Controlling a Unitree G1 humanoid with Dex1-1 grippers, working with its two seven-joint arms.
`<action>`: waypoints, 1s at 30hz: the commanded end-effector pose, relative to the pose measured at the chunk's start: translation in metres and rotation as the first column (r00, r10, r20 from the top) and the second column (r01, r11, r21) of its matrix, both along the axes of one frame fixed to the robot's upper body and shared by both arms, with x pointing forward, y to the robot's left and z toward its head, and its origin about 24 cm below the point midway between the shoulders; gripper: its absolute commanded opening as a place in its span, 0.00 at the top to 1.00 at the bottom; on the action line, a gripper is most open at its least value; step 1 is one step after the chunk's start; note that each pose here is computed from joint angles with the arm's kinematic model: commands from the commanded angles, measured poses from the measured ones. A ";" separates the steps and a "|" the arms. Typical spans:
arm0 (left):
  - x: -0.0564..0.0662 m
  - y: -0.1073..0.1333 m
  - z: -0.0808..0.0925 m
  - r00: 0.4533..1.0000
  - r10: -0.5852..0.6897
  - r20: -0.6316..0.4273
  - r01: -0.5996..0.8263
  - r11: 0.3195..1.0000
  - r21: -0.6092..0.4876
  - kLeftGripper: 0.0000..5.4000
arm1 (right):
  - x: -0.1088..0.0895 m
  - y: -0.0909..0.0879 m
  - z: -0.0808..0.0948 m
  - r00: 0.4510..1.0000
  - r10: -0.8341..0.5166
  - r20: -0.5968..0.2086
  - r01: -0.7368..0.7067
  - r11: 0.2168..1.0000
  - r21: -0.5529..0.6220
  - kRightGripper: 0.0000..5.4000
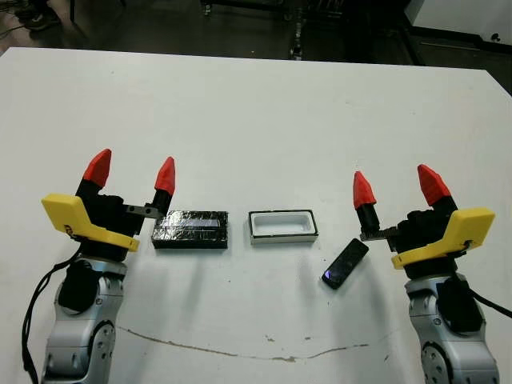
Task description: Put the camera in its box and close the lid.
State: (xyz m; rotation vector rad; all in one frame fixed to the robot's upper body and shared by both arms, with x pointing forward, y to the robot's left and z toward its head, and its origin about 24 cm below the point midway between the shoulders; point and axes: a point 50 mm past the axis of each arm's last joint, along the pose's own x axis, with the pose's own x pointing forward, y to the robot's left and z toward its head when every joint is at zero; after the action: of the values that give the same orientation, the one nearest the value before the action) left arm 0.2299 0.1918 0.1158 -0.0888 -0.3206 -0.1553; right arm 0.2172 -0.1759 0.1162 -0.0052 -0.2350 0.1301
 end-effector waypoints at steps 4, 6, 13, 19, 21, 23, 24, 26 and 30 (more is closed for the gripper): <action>-0.001 0.002 -0.005 1.000 0.005 -0.024 -0.005 1.000 0.002 0.00 | -0.001 -0.001 -0.004 1.000 -0.004 -0.006 0.004 1.000 -0.002 0.00; -0.001 0.002 -0.005 1.000 0.004 -0.024 -0.004 1.000 0.001 0.00 | -0.001 -0.001 -0.005 1.000 -0.002 -0.010 0.002 1.000 0.000 0.00; -0.001 0.000 -0.005 1.000 -0.001 -0.025 0.001 1.000 0.009 0.00 | -0.002 -0.003 -0.004 1.000 -0.005 -0.024 0.005 1.000 0.002 0.00; -0.001 0.001 -0.005 1.000 0.005 -0.025 -0.005 1.000 -0.002 0.00 | 0.004 -0.019 0.006 0.998 0.066 -0.016 -0.067 0.995 -0.078 0.00; -0.001 0.001 -0.005 1.000 0.006 -0.027 -0.006 1.000 -0.001 0.00 | 0.008 -0.028 0.015 0.993 0.112 -0.031 -0.114 0.987 -0.112 0.00; -0.001 0.000 -0.005 1.000 0.005 -0.027 -0.005 1.000 -0.001 0.00 | 0.013 -0.037 0.026 0.985 0.169 -0.046 -0.175 0.971 -0.164 0.00; -0.001 0.000 -0.005 1.000 0.003 -0.027 -0.003 1.000 -0.002 0.00 | 0.015 -0.041 0.031 0.977 0.204 -0.059 -0.212 0.957 -0.198 0.00; -0.001 0.000 -0.005 1.000 0.002 -0.026 -0.002 1.000 -0.004 0.00 | 0.021 -0.052 0.044 0.957 0.276 -0.089 -0.290 0.915 -0.280 0.00; 0.000 0.000 -0.005 1.000 0.009 -0.026 -0.009 1.000 -0.003 0.00 | 0.036 -0.069 0.073 0.890 0.418 -0.181 -0.455 0.794 -0.403 0.00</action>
State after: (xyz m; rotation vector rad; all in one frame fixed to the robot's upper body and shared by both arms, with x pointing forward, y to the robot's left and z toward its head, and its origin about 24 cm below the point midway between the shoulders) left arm 0.2299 0.1905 0.1138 -0.0966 -0.3136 -0.1546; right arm 0.2472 -0.2377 0.1783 -0.3416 -0.1487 0.5779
